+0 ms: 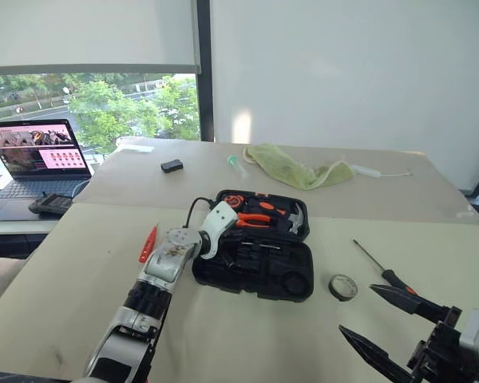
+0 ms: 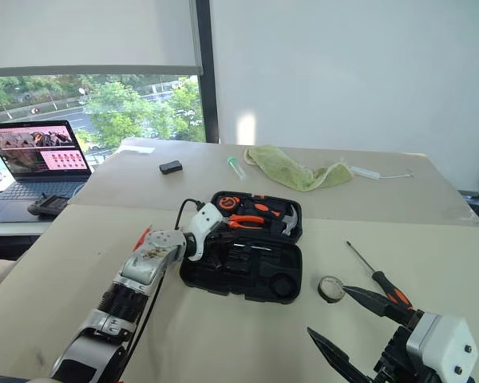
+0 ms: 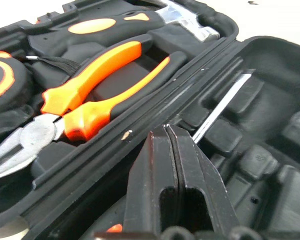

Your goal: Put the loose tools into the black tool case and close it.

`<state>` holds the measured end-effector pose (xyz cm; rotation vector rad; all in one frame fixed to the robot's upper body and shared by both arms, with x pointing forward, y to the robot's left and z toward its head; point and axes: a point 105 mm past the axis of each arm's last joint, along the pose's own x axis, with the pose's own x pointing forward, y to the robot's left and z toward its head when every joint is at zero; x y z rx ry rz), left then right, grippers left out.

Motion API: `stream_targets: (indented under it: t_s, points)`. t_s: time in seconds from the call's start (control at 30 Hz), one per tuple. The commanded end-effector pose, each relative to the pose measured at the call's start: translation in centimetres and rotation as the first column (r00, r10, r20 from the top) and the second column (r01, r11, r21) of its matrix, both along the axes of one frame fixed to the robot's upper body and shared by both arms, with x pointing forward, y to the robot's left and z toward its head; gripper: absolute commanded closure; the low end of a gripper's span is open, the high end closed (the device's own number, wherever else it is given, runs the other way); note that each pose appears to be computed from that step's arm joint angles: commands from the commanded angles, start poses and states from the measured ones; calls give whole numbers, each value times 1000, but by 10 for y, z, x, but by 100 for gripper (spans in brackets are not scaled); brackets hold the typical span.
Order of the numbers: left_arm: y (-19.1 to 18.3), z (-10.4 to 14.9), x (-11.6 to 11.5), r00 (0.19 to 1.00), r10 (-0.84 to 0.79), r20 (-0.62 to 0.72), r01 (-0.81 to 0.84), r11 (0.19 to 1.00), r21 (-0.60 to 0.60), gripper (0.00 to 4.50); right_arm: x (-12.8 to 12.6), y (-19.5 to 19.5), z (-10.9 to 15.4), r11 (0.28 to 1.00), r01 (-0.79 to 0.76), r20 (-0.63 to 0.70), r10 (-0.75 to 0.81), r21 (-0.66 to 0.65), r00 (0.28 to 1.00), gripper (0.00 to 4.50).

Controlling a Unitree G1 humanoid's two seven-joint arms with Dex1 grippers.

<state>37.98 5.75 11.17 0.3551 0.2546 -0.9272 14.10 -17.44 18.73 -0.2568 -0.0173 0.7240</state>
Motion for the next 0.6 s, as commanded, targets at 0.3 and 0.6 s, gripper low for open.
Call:
stream_targets:
  t_s: [0.3,0.6]
  points:
    - [-9,35,-34,976,-218,7,208,923,-325,446,59,-43,-5,916,364,-71,-380,-170,922,0]
    - [22,96,-121,809,-588,4,558,765,-321,155,103,-98,-35,843,401,-379,-523,-358,763,0]
